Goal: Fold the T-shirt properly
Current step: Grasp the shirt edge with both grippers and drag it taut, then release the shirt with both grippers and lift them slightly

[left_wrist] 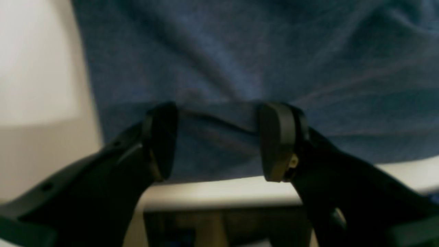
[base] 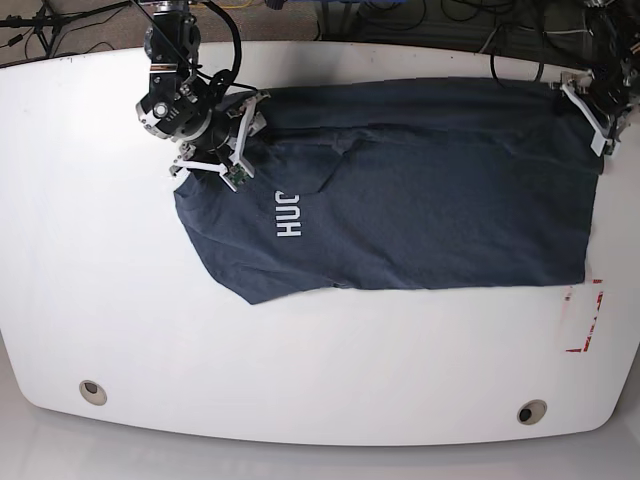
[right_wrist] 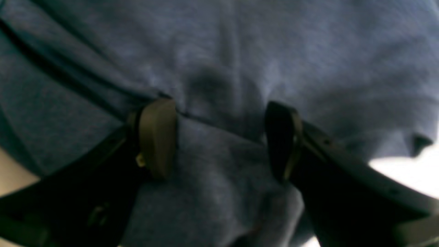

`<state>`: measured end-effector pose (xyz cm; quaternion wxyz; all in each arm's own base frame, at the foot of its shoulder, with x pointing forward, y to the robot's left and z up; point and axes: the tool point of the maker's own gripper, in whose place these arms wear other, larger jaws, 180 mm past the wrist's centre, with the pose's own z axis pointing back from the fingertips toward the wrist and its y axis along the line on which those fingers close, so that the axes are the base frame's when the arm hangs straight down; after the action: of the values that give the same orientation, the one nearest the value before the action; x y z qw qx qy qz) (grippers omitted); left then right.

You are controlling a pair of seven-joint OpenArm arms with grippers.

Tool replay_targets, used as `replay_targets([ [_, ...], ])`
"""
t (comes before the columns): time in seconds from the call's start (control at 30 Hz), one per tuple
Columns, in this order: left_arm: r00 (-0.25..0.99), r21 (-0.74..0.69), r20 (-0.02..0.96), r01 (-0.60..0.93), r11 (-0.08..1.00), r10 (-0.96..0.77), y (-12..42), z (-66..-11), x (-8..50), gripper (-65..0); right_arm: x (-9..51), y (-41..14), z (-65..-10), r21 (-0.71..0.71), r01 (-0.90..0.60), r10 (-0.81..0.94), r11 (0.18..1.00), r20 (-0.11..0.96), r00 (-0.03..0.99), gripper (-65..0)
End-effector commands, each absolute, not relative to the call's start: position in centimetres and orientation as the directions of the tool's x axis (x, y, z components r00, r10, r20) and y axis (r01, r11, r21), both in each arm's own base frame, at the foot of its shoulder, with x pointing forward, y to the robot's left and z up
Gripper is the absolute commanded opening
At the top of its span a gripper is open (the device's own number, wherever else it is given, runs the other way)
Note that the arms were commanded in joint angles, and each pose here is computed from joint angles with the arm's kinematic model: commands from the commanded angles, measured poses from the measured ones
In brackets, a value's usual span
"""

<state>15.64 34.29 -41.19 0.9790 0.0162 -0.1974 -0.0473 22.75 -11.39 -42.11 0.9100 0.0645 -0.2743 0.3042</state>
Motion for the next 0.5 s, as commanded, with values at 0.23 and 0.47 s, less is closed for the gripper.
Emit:
replay_targets([
  [0.23,0.901,0.157,0.395,0.126,0.980,-0.180,34.9,-38.5,15.5,-29.9,22.4,-13.5,-41.0,-0.140,-0.592,0.574,0.794,0.495,0.653,-26.5],
  [0.47,0.890,0.176,0.411,0.136,0.975,-0.198,34.9,-37.7,16.1,-29.9,23.1,-12.9,-38.6,-0.186,-0.587,0.581,0.788,0.541,0.608,-26.5],
])
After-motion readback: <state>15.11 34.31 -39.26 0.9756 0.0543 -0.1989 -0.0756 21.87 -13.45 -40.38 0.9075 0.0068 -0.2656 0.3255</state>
